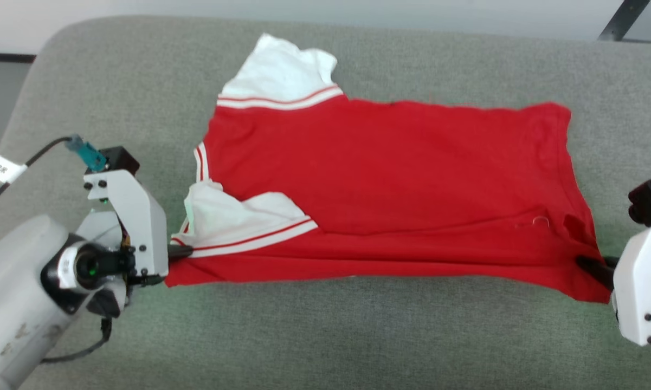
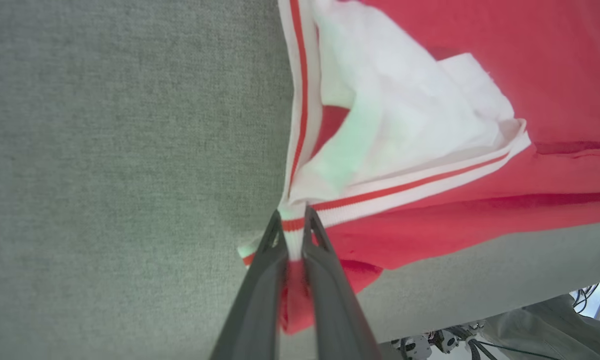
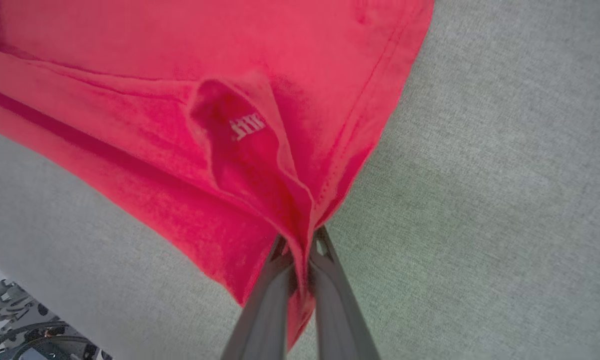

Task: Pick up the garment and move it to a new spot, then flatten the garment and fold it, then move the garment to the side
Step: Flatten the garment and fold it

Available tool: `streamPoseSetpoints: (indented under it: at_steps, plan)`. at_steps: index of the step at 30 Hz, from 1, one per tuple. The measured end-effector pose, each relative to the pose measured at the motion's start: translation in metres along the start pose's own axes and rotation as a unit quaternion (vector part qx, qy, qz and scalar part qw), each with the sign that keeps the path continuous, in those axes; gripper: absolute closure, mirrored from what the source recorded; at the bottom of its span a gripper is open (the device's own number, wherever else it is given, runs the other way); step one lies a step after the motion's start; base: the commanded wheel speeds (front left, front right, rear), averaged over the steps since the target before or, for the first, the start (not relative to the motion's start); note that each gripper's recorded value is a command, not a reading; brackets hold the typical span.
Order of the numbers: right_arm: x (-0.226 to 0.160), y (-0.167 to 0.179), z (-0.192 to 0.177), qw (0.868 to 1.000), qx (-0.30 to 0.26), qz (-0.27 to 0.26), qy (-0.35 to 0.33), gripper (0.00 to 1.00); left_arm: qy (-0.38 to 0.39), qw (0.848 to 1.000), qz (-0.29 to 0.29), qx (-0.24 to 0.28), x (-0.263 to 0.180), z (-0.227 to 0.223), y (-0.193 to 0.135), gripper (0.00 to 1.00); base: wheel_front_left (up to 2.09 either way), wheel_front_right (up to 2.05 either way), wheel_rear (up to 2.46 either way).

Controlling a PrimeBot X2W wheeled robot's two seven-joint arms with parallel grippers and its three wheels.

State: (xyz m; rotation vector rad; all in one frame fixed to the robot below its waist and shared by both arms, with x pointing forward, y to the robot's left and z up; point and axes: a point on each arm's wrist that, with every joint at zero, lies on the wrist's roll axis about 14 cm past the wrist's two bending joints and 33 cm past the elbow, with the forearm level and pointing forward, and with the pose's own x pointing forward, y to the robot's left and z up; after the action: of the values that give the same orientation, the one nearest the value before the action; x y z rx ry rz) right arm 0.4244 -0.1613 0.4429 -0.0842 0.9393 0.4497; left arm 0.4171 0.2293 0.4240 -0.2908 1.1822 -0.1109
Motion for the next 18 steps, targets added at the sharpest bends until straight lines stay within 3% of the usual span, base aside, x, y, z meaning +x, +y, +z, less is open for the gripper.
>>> streamPoseSetpoints:
  at_steps: [4, 10, 12, 14, 16, 18]
  plan:
    - [-0.013, 0.004, -0.004, 1.0, -0.003, 0.0, -0.002, 1.0, -0.001, 1.0, 0.003, 0.008, -0.013, -0.008, -0.002, 0.93, 0.0, 0.0, 0.0]
    - [-0.015, 0.007, -0.021, 1.0, 0.015, 0.001, 0.005, 1.0, 0.015, 1.0, 0.001, 0.013, -0.011, -0.028, -0.008, 0.8, 0.0, 0.0, 0.0]
    - [-0.012, 0.011, -0.027, 1.0, 0.023, 0.007, 0.008, 1.0, 0.023, 1.0, -0.002, 0.013, -0.005, -0.035, -0.01, 0.74, 0.0, 0.0, 0.0]
    - [-0.008, 0.015, -0.032, 0.999, 0.029, 0.011, 0.013, 1.0, 0.032, 0.999, -0.007, 0.008, 0.001, -0.043, -0.013, 0.56, 0.0, 0.0, 0.0]
    - [-0.004, 0.018, -0.038, 0.999, 0.03, 0.016, 0.022, 1.0, 0.036, 0.999, -0.011, 0.001, 0.008, -0.047, -0.015, 0.56, 0.0, 0.0, 0.0]
    - [-0.001, 0.019, -0.042, 0.999, 0.032, 0.017, 0.026, 1.0, 0.037, 0.999, -0.013, -0.001, 0.014, -0.048, -0.016, 0.11, 0.0, 0.0, 0.0]
